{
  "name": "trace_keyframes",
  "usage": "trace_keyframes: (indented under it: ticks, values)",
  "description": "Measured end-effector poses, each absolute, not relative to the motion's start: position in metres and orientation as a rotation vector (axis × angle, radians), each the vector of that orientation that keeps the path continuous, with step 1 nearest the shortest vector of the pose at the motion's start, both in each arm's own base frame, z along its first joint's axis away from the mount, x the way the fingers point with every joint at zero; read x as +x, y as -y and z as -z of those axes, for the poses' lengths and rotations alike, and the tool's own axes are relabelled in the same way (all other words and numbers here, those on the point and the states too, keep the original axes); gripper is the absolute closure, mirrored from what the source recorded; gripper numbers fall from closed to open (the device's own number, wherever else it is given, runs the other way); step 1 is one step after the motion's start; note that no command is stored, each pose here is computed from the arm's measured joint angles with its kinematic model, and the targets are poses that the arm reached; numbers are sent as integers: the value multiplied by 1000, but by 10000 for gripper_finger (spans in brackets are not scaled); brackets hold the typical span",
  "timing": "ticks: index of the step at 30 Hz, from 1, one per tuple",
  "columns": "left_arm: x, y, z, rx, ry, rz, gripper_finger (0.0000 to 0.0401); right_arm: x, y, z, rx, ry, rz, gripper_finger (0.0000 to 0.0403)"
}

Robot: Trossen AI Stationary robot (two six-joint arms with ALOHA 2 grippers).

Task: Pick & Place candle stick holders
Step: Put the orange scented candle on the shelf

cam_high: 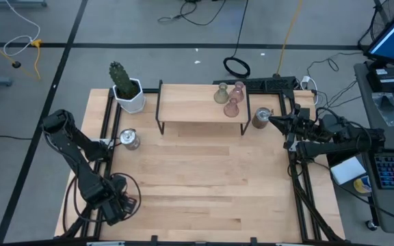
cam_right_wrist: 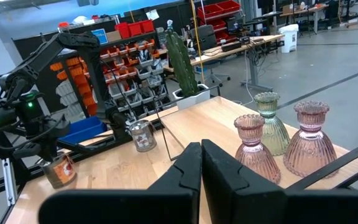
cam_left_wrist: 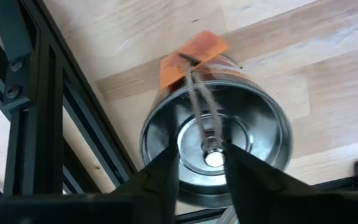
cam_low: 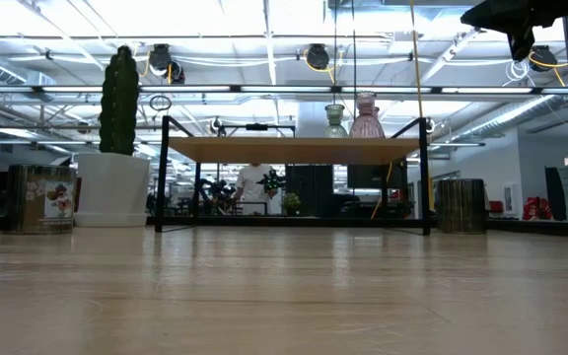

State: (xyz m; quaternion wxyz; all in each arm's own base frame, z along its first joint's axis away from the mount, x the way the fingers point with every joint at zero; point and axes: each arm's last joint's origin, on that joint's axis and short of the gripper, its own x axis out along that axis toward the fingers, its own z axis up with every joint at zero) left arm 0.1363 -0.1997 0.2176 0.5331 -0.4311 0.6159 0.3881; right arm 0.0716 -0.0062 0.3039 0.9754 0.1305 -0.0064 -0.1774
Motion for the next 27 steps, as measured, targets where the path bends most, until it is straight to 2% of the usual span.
trace_keyframes:
  ticks: [4, 9, 27]
  values:
    - [138, 200, -217, -1016, -1431, -895, 326, 72, 6, -304, 263, 12, 358, 399]
    - [138, 200, -217, -1010, -1417, -890, 352, 72, 6, -304, 263, 12, 358, 399]
    - [138, 199, -217, -1009, -1408, -890, 366, 72, 6, -304, 264, 13, 358, 399]
